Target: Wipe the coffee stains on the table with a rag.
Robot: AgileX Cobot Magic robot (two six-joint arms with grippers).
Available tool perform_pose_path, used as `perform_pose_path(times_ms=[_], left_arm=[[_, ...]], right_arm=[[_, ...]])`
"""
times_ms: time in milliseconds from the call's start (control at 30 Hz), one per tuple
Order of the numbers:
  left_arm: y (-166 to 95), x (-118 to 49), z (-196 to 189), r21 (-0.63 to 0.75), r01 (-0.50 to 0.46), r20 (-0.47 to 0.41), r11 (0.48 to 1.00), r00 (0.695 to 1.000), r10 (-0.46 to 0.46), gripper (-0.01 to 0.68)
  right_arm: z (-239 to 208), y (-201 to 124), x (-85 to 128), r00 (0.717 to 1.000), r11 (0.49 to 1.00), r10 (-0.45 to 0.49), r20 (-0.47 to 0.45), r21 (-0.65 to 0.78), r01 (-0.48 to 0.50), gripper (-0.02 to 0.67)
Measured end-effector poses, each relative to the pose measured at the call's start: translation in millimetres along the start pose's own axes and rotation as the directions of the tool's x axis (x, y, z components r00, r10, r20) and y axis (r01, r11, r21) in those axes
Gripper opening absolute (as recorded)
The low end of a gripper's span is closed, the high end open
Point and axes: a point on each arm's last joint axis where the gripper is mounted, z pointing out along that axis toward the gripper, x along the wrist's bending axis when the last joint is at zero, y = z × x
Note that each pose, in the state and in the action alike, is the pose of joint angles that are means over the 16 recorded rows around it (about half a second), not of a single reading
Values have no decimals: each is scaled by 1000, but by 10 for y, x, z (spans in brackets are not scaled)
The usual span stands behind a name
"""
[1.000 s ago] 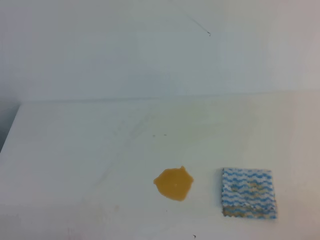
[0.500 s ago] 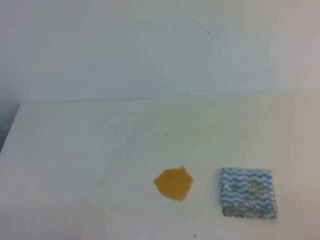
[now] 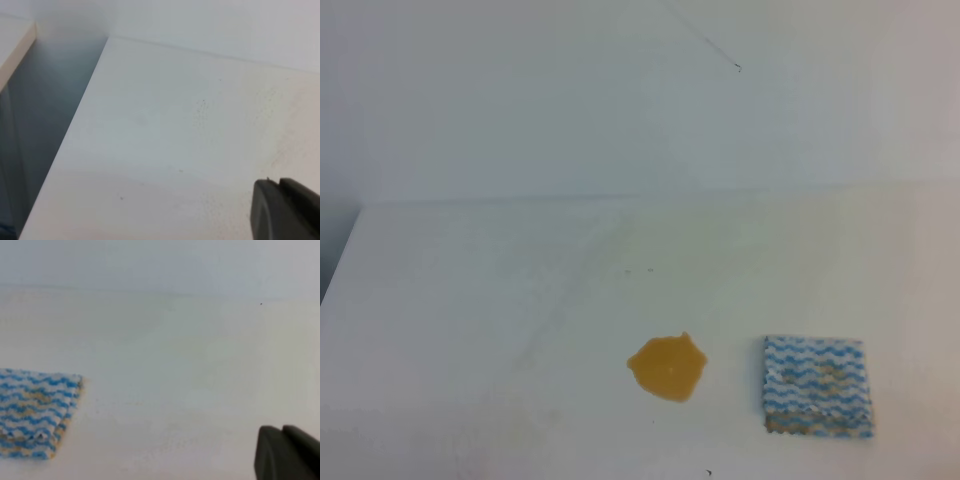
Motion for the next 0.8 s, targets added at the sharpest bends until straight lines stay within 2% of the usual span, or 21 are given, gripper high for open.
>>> perform_pose_path(times_ms=[500,667,800], left_arm=[[0,0,0,0,1,0,1000,1000,-1,-1],[0,0,0,0,1,0,1000,1000,-1,-1],[0,0,0,0,2,0,1000,1000,-2,-1]], right_arm=[[0,29,1,1000,999,-7,-1,-31,7,-3],[-10,138,0,999,987,-51,8,-151,51,-3],[-43,281,10,996,947,-84,16,-309,85,-3]])
